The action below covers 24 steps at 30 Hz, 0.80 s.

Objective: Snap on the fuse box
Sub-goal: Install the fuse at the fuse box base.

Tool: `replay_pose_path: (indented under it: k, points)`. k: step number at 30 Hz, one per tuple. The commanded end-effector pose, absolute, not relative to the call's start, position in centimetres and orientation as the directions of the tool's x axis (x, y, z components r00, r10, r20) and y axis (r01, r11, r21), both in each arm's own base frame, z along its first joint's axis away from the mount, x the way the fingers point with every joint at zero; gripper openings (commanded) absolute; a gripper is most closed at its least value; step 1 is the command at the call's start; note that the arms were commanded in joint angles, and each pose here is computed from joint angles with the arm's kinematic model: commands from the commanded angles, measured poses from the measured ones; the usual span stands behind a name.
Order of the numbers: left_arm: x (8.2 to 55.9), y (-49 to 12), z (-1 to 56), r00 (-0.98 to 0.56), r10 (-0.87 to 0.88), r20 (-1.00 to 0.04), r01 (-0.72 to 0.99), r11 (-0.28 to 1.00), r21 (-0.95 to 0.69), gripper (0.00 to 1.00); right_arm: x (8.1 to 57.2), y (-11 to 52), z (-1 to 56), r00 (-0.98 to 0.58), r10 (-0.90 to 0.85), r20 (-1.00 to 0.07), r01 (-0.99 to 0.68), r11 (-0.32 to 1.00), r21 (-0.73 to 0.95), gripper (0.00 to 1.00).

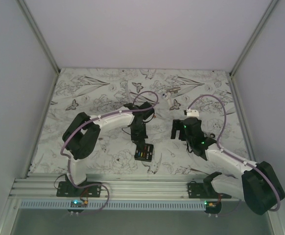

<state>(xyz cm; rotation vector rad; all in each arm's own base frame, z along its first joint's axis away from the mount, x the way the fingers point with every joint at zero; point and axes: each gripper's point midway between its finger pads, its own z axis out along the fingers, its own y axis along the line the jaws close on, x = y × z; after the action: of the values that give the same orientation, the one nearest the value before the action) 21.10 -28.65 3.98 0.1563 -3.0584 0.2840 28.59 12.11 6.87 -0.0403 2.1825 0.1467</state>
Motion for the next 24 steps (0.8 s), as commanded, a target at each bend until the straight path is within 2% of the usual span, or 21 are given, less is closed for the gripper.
replay_pose_path:
  k: [1,7,13,24]
  points:
    - [21.1,-24.9,-2.2,-0.99,-0.118,0.075,-0.117,0.993,0.024,0.0,29.9,13.2,8.3,-0.551,0.05,-0.833,-0.106,0.986,0.129,1.0]
    - [21.9,-23.3,-1.9,-0.991,-0.133,0.034,-0.131,0.99,0.05,0.0,29.8,13.7,8.4,-0.553,0.04,-0.832,-0.136,0.981,0.137,1.0]
    - [21.9,-24.3,-0.9,-0.996,-0.093,0.003,-0.093,0.995,0.026,0.01,29.8,14.3,8.2,-0.564,0.02,-0.825,-0.171,0.975,0.141,1.0]
    - [22.3,-26.9,7.2,-0.981,-0.038,-0.19,-0.011,0.989,-0.145,0.2,28.9,17.0,11.2,-0.543,0.019,-0.839,-0.302,0.928,0.216,0.99]
